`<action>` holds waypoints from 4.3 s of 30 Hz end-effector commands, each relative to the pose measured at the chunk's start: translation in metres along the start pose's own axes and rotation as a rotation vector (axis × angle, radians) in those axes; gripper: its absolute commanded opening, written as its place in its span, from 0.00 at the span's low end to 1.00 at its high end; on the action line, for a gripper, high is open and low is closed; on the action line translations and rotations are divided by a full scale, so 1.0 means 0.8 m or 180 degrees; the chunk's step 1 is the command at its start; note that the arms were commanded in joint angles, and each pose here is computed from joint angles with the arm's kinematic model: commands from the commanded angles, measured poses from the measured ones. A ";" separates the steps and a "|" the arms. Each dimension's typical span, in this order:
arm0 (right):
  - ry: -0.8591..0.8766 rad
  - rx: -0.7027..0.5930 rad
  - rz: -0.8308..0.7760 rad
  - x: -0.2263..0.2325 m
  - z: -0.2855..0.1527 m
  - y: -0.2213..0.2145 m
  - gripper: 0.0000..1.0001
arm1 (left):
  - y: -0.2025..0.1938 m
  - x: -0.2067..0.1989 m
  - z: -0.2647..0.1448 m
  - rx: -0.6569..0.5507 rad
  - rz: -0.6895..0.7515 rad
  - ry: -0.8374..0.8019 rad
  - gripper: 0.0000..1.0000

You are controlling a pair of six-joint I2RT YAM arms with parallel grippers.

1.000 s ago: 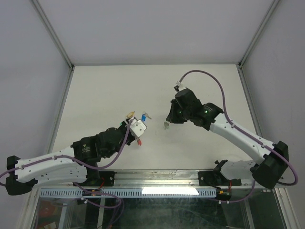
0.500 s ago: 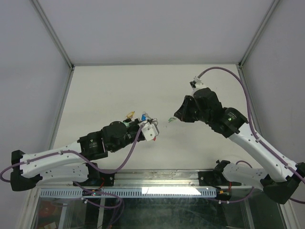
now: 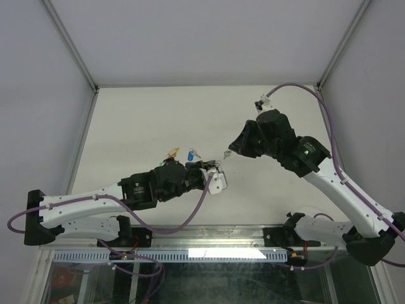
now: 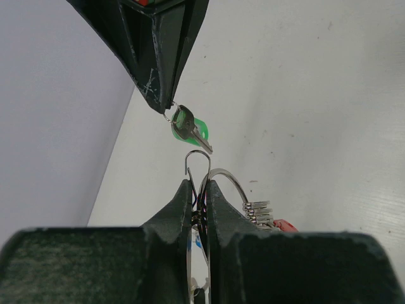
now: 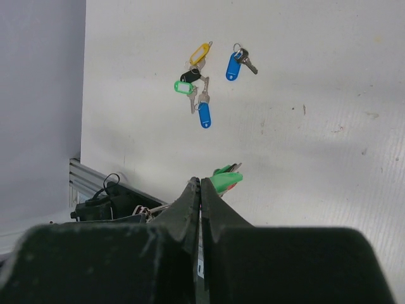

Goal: Put the keys on the keyring

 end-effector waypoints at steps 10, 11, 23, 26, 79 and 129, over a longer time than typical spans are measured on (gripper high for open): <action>0.0054 -0.0247 0.0114 0.021 -0.019 0.026 0.00 | 0.016 0.027 0.012 0.0198 0.0572 0.0852 0.00; 0.0052 -0.0274 0.0104 0.022 -0.021 0.028 0.00 | 0.016 0.029 0.013 0.0215 0.0625 0.1013 0.00; 0.0092 -0.0635 -0.0147 0.036 -0.048 0.058 0.00 | -0.005 0.018 0.006 0.0518 0.1743 0.1931 0.00; 0.0212 -0.0711 -0.0290 0.045 -0.050 0.067 0.00 | -0.010 0.013 0.010 0.0622 0.1908 0.2021 0.00; -0.0463 -0.0333 -0.0488 0.083 0.011 0.010 0.00 | -0.020 -0.014 0.028 0.0742 0.2073 0.1926 0.00; -0.0578 -0.0127 -0.0538 0.080 0.003 -0.013 0.00 | -0.022 -0.016 0.032 0.0785 0.2087 0.1889 0.00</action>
Point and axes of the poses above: each gripper's point midway between its finger pads, its own z axis out along the fingers, its own x axis along the line the jaws close on, y = z × x, the point moved 8 cm from there along -z, back along the fingers, and after that the axes turned 4 degrees about z, right-handed, at the moved point
